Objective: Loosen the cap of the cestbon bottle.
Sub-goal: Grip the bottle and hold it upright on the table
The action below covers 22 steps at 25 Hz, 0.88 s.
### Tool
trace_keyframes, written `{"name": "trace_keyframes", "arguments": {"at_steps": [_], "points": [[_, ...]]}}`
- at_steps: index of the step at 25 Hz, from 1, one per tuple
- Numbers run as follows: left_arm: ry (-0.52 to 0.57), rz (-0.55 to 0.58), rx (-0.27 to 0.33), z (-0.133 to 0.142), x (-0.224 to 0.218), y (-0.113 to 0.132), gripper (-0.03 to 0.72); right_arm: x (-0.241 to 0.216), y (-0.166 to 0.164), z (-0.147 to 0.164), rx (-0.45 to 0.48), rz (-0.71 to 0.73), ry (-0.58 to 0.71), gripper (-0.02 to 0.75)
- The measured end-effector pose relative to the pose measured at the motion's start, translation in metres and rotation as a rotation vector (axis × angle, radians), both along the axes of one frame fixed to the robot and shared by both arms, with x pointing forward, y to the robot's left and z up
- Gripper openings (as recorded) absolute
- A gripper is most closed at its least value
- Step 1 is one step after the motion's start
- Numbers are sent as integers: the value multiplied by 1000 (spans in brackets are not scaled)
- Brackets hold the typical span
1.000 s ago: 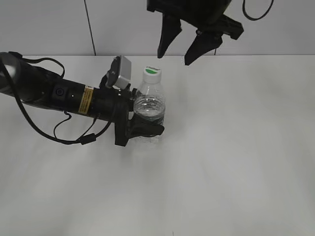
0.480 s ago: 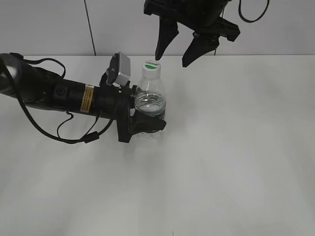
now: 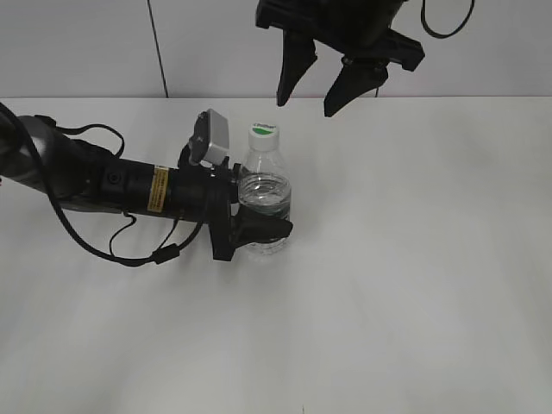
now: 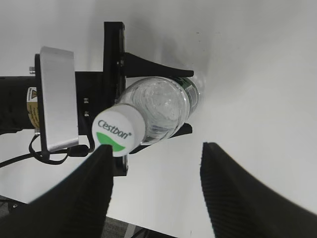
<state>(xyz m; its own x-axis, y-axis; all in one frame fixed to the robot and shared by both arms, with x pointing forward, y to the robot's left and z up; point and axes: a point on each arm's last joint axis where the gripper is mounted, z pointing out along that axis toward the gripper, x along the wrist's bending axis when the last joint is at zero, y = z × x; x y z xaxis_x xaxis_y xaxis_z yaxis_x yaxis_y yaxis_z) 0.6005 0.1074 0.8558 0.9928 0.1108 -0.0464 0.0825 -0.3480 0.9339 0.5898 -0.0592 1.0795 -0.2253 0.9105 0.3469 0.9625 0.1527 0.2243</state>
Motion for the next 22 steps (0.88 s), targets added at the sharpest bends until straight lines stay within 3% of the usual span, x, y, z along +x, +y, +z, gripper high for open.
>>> {"name": "trace_keyframes", "arguments": {"at_steps": [22], "points": [[16, 2, -8, -9, 0, 0, 413, -9, 24, -10, -1, 47, -6, 429]]}}
